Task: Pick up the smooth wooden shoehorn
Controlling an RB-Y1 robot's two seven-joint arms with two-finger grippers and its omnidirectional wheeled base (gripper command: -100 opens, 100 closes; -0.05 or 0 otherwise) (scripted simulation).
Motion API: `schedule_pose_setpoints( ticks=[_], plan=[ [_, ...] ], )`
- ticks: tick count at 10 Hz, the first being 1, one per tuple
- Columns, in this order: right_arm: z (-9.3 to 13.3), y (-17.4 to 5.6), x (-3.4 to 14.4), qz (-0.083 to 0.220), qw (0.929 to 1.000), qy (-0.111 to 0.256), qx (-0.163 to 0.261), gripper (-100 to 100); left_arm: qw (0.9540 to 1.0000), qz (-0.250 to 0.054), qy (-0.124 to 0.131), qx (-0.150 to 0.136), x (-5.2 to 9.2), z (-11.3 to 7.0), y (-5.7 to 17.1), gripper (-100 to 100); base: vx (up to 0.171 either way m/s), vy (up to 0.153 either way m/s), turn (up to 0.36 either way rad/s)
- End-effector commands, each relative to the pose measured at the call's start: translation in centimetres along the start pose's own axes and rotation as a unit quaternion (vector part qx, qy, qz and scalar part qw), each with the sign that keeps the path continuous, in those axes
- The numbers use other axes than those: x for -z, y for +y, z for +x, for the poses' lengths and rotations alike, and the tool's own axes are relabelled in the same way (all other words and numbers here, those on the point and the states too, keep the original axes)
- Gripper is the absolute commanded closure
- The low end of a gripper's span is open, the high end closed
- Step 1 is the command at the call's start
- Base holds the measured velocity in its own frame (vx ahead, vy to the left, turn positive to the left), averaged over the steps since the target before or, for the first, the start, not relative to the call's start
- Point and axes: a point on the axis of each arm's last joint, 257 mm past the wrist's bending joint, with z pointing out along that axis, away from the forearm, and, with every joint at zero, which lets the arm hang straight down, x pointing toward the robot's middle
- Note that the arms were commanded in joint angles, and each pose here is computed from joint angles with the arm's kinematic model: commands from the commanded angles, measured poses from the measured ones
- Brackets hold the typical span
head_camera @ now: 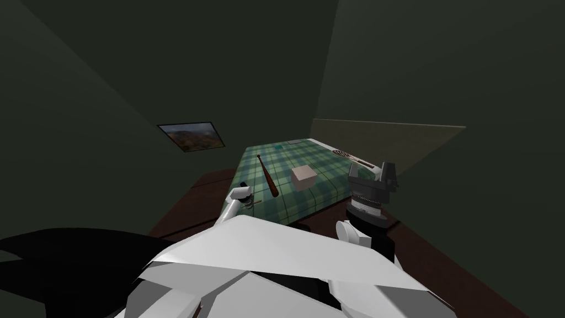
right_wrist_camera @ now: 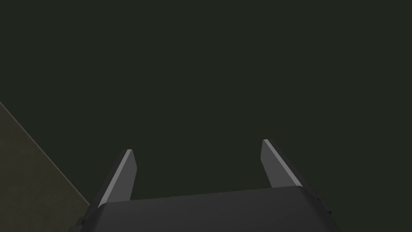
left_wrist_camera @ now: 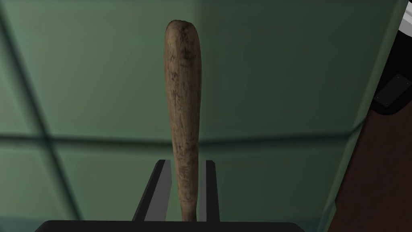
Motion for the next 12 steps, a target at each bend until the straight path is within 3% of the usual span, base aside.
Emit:
schedule_pose_setpoints(
  ticks=[1, 2, 4, 5, 6, 7, 8, 9, 10, 11, 12],
  plan=[
    [0.0, 0.0, 0.0, 0.000, 1.0000, 0.000, 0.000, 0, 0.9999, 0.010, 0.004, -0.011, 0.6, 0.7, -0.3, 100, 0.076, 0.007, 0.121],
    [0.0, 0.0, 0.0, 0.000, 1.0000, 0.000, 0.000, 0, 0.9997, -0.005, 0.003, -0.023, 0.3, 1.4, 1.9, 100, 0.086, 0.024, 0.196],
    [0.0, 0.0, 0.0, 0.000, 1.0000, 0.000, 0.000, 0, 0.9996, 0.010, 0.007, -0.026, 1.1, 1.8, 0.9, 100, 0.059, 0.005, 0.062],
    [0.0, 0.0, 0.0, 0.000, 1.0000, 0.000, 0.000, 0, 0.9992, -0.001, 0.009, -0.039, 1.0, 2.7, 2.7, 100, 0.072, 0.024, 0.270],
    [0.0, 0.0, 0.0, 0.000, 1.0000, 0.000, 0.000, 0, 0.9990, 0.011, 0.012, -0.041, 1.6, 3.0, 2.0, 100, 0.068, 0.013, 0.115],
    [0.0, 0.0, 0.0, 0.000, 1.0000, 0.000, 0.000, 0, 0.9986, -0.005, 0.012, -0.052, 1.3, 3.7, 4.2, 100, 0.090, 0.008, 0.156],
    [0.0, 0.0, 0.0, 0.000, 1.0000, 0.000, 0.000, 0, 0.9983, 0.011, 0.017, -0.055, 2.2, 4.2, 3.2, 100, 0.084, 0.002, 0.128],
    [0.0, 0.0, 0.0, 0.000, 1.0000, 0.000, 0.000, 0, 0.9978, -0.006, 0.018, -0.064, 1.9, 4.8, 5.5, 100, 0.115, 0.013, 0.210],
    [0.0, 0.0, 0.0, 0.000, 1.0000, 0.000, 0.000, 0, 0.9974, 0.012, 0.023, -0.067, 2.9, 5.3, 4.4, 100, 0.084, 0.000, 0.123],
    [0.0, 0.0, 0.0, 0.000, 1.0000, 0.000, 0.000, 0, 0.9977, 0.004, 0.020, -0.064, 2.4, 4.9, 4.7, 100, 0.028, -0.003, 0.004],
    [0.0, 0.0, 0.0, 0.000, 1.0000, 0.000, 0.000, 0, 0.9977, 0.005, 0.021, -0.065, 2.5, 5.0, 4.7, 0, 0.008, -0.001, -0.002]
  ],
)
